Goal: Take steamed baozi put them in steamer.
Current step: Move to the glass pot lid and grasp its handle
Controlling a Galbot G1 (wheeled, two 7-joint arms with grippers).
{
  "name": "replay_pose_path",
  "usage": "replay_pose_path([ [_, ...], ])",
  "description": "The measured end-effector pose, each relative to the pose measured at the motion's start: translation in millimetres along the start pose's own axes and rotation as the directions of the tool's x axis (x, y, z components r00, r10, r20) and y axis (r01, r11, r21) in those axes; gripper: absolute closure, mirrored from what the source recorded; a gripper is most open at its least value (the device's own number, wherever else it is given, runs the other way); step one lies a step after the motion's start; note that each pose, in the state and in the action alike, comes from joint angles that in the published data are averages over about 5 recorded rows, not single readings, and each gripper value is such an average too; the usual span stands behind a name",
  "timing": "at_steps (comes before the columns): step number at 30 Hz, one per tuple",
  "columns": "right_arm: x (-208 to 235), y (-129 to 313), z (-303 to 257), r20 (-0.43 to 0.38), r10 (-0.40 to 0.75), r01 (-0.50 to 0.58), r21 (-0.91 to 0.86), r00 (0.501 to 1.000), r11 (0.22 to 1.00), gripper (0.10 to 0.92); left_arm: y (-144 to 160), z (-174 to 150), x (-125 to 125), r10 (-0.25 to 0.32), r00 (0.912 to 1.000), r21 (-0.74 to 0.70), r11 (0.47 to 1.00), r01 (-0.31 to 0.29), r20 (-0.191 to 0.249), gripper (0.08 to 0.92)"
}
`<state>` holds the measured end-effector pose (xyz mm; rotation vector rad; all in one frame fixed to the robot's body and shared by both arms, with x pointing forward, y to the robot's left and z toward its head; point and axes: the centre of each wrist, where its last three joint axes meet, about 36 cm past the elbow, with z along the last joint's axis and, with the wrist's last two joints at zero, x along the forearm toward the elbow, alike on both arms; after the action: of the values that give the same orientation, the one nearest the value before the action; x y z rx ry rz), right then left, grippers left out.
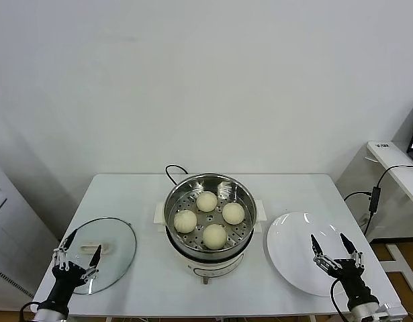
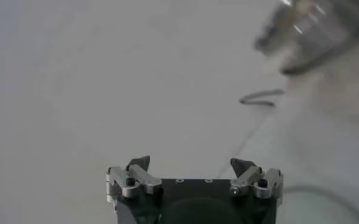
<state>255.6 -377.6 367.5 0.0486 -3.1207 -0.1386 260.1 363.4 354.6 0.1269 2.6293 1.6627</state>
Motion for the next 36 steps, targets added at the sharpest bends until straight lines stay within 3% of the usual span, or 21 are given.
replay_pose_path([
  [12, 10, 5, 9, -0.022, -0.003, 0.003, 0.013, 1.0, 1.0, 0.2, -31, 56, 0, 0.069, 0.9975, -0.288, 0.955, -0.071, -0.016, 0.177],
  [21, 15, 5, 11, -0.019, -0.008, 0.008, 0.023, 1.0, 1.0, 0.2, -38, 72, -24, 0.067, 0.9977, -0.39, 0.919, -0.066, -0.011, 0.177],
  [36, 21, 4, 12, -0.023, -0.013, 0.013, 0.037, 1.0, 0.999, 0.2, -42, 90, -67, 0.046, 0.9981, -0.463, 0.884, -0.06, -0.042, 0.177],
])
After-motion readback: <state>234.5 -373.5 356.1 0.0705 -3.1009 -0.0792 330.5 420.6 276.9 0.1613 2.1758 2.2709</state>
